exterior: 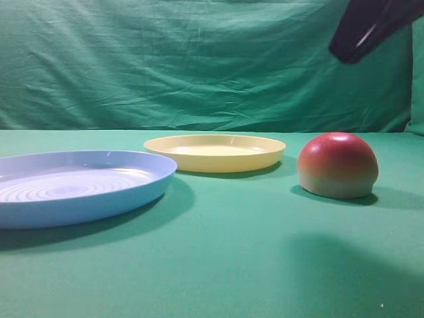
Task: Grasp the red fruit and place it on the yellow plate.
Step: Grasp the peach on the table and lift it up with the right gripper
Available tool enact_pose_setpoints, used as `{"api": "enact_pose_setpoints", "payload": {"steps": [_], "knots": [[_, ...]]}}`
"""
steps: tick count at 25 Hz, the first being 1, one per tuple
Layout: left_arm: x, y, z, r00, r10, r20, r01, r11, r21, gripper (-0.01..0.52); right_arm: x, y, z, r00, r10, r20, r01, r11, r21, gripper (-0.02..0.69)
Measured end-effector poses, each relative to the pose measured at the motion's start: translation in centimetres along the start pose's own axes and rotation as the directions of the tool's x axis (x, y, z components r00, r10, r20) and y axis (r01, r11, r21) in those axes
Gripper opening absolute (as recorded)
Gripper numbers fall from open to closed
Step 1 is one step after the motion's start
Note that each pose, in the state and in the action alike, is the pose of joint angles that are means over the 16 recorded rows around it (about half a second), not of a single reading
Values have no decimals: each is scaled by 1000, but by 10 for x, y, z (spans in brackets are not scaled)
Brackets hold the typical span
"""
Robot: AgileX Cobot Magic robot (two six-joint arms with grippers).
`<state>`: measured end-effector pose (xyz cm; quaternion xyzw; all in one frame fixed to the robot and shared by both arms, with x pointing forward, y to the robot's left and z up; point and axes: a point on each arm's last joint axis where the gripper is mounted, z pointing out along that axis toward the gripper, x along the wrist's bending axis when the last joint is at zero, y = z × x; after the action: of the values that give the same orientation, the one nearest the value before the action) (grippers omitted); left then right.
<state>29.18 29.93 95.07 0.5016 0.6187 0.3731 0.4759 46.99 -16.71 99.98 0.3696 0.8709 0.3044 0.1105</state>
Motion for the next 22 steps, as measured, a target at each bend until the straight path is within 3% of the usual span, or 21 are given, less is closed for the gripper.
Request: {"api": "enact_pose_setpoints", "payload": {"steps": [5,9,16,22], "knots": [[0,0,0,1000,0,0,0,1000,0,157,-6,0,11,999,32,14,-32,999,18,581],[0,0,0,1000,0,0,0,1000,0,157,-11,-4,24,997,69,25,-70,997,46,643],[0,0,0,1000,0,0,0,1000,0,157,-21,-17,52,990,133,37,-137,983,122,629],[0,0,0,1000,0,0,0,1000,0,157,-24,-23,68,987,155,36,-159,973,168,520]]}}
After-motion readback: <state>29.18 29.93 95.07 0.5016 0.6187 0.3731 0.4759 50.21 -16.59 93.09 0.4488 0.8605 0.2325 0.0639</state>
